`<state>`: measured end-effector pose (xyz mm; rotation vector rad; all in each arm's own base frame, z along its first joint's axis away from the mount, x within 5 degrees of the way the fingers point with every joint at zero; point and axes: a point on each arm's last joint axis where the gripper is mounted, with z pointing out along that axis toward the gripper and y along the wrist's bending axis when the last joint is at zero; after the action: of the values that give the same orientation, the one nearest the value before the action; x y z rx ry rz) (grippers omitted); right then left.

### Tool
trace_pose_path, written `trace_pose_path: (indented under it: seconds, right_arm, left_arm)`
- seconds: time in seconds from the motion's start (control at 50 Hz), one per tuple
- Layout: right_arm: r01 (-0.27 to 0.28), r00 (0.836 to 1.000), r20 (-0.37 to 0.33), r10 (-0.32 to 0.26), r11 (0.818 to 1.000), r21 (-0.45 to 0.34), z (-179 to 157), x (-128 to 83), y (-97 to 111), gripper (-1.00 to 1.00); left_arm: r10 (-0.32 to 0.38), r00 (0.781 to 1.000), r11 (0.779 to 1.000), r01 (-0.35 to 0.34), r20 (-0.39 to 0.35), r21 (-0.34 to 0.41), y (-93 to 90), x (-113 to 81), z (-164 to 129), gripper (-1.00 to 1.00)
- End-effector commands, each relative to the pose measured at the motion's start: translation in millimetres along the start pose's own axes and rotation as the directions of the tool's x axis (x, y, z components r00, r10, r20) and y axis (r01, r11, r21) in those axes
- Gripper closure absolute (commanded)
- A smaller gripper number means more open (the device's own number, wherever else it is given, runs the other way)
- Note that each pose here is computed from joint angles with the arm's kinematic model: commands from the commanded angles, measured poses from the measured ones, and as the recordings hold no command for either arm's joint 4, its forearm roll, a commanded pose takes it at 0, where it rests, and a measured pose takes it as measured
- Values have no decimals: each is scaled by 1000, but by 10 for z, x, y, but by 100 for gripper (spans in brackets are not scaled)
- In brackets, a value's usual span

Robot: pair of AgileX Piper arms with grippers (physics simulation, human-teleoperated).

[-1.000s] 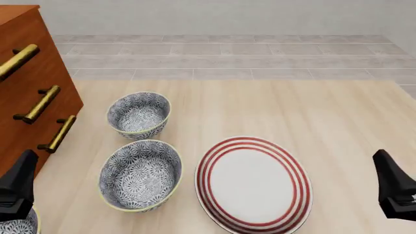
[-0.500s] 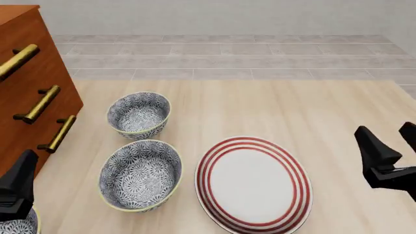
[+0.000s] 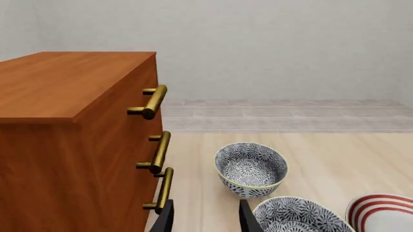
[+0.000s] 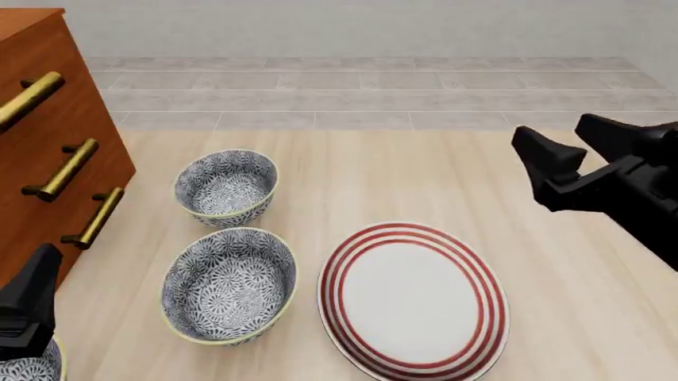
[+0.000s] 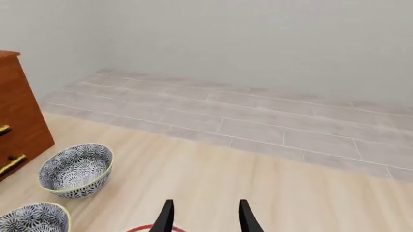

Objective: Pick up the bowl and put it in the front on the plate.

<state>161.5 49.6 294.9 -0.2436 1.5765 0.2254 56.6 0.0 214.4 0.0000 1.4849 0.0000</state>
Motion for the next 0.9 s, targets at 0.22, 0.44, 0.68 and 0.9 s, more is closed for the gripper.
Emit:
trace_pose_path:
  seconds: [0.22, 0.44, 0.68, 0.9]
  right_arm:
    - [-43, 996, -83, 29, 984, -174, 650, -328, 420, -100]
    - [-61, 990, -138, 29, 971, -232, 955, -363, 651, -100]
    - [-87, 983, -176, 40, 960, -266, 1170, -339, 835, -100]
    - [-122, 963, -269, 35, 943, -311, 1607, -248, 1198, -100]
  left_arm:
    - [0, 1000, 1000, 0, 0, 0, 0, 0, 0, -100]
    - [0, 1000, 1000, 0, 0, 0, 0, 0, 0, -100]
    - [0, 1000, 1000, 0, 0, 0, 0, 0, 0, -100]
    - [0, 1000, 1000, 0, 0, 0, 0, 0, 0, -100]
